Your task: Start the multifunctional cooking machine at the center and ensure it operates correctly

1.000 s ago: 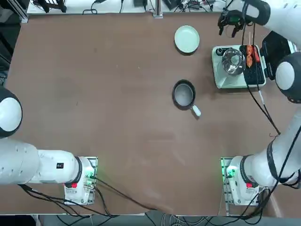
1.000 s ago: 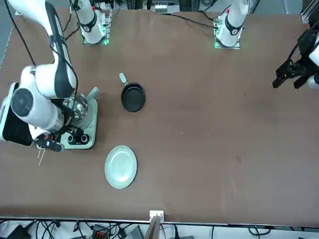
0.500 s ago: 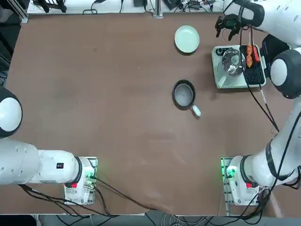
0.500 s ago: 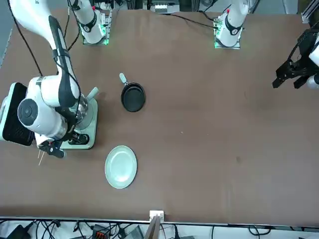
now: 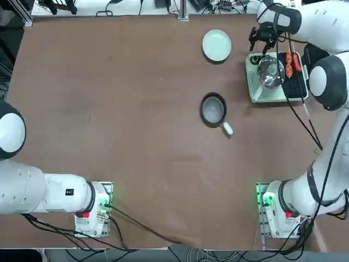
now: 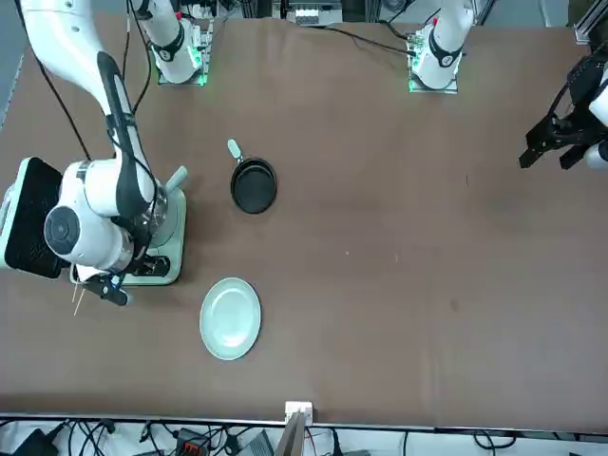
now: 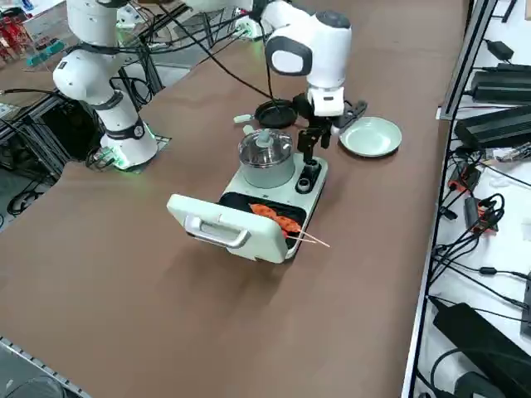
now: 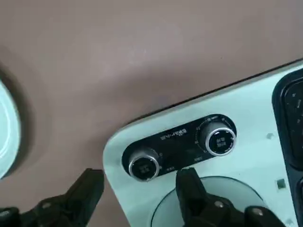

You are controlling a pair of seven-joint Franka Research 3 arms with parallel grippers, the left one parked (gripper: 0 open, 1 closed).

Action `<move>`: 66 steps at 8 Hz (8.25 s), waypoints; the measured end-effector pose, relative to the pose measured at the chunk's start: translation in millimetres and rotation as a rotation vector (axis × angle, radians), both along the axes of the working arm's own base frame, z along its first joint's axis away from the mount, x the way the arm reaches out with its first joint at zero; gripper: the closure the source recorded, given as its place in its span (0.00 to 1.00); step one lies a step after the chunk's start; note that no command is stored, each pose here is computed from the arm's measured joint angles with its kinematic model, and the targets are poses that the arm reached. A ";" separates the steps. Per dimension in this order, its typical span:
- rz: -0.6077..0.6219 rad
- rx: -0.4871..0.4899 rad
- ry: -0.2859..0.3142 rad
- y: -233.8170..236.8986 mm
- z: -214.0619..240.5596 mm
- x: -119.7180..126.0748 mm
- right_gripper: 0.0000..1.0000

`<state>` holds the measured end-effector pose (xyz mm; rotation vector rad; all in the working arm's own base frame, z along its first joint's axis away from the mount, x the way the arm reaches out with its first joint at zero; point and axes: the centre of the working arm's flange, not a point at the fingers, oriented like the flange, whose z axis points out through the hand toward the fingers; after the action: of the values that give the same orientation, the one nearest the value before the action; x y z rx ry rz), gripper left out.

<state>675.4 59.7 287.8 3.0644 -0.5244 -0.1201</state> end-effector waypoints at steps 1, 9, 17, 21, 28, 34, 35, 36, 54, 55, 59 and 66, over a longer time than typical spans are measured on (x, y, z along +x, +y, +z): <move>0.000 0.000 0.001 0.0 -0.7 0.0 0.08; 0.000 -0.005 0.023 0.7 -22.8 -0.7 0.23; -0.020 -0.010 0.034 1.7 -34.5 -1.4 0.32; -0.023 -0.011 0.037 1.4 -37.1 -1.6 0.39; -0.033 -0.009 0.035 2.0 -36.6 -1.2 0.58; 0.078 0.001 0.038 1.8 -36.6 -1.1 0.58; 0.112 0.005 0.038 1.7 -36.6 -1.1 0.58; 0.141 0.007 0.039 1.7 -36.6 -1.1 0.58; 0.778 0.019 0.076 12.7 -37.9 -0.4 0.58; 0.778 0.019 0.076 12.7 -37.7 -0.2 0.58; 0.755 0.024 0.092 25.6 -17.1 11.8 0.07; 0.473 -0.032 0.006 -17.5 160.0 25.7 0.00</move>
<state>701.1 42.2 447.8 3.0530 0.2035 -0.1047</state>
